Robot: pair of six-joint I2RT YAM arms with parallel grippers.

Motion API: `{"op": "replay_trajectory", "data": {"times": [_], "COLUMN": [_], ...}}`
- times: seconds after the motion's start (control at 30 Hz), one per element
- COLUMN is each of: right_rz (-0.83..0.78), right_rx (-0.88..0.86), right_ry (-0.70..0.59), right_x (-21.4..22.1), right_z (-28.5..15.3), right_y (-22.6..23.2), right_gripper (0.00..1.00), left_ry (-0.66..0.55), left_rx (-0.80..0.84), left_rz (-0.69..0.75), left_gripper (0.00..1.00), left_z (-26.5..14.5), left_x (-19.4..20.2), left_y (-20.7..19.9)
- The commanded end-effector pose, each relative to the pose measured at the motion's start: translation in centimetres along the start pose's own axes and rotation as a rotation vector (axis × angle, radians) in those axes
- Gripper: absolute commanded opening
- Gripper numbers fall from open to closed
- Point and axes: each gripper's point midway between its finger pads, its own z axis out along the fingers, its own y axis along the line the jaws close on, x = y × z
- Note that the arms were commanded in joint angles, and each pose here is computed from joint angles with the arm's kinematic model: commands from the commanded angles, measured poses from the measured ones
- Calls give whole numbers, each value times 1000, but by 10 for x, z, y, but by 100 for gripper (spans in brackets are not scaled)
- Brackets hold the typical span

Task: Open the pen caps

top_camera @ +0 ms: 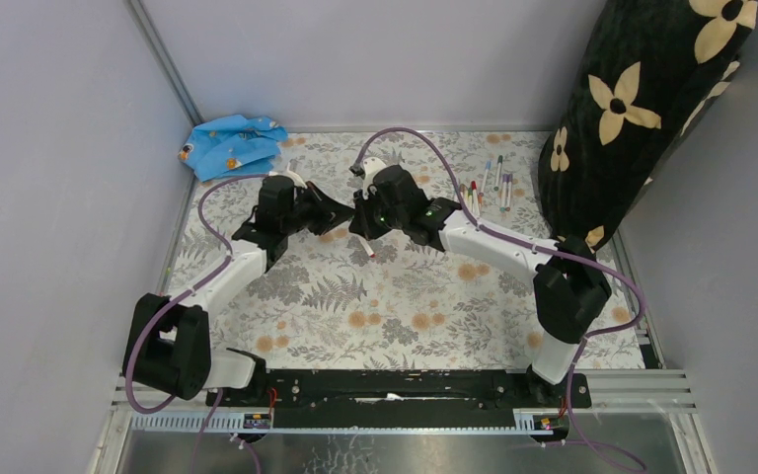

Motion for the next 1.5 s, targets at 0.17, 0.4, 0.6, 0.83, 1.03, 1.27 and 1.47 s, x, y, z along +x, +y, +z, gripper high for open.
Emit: {"op": "replay_trajectory", "data": {"times": [0.17, 0.4, 0.6, 0.83, 1.03, 1.27, 1.47], "right_rz": [-1, 12, 14, 24, 21, 116, 162], "right_rx": [-31, -21, 47, 318, 537, 658, 701], "right_ry": [67, 94, 81, 113, 136, 146, 166], "right_x": [40, 64, 69, 73, 85, 102, 115], "right_z": [-22, -30, -30, -10, 1, -9, -18], "right_y": [4, 1, -12, -61, -104, -152, -173], "right_gripper": [0, 0, 0, 0, 0, 0, 0], "left_ry": [-177, -214, -175, -119, -67, -43, -22], "left_rx": [-34, -80, -132, -445, -637, -769, -822], "left_rz": [50, 46, 69, 109, 175, 219, 227], "left_gripper": [0, 0, 0, 0, 4, 12, 19], "left_z": [-9, -2, 7, 8, 9, 5, 1], "left_x": [-72, -90, -85, -63, -47, -41, -36], "left_y": [4, 24, 40, 123, 171, 201, 216]}}
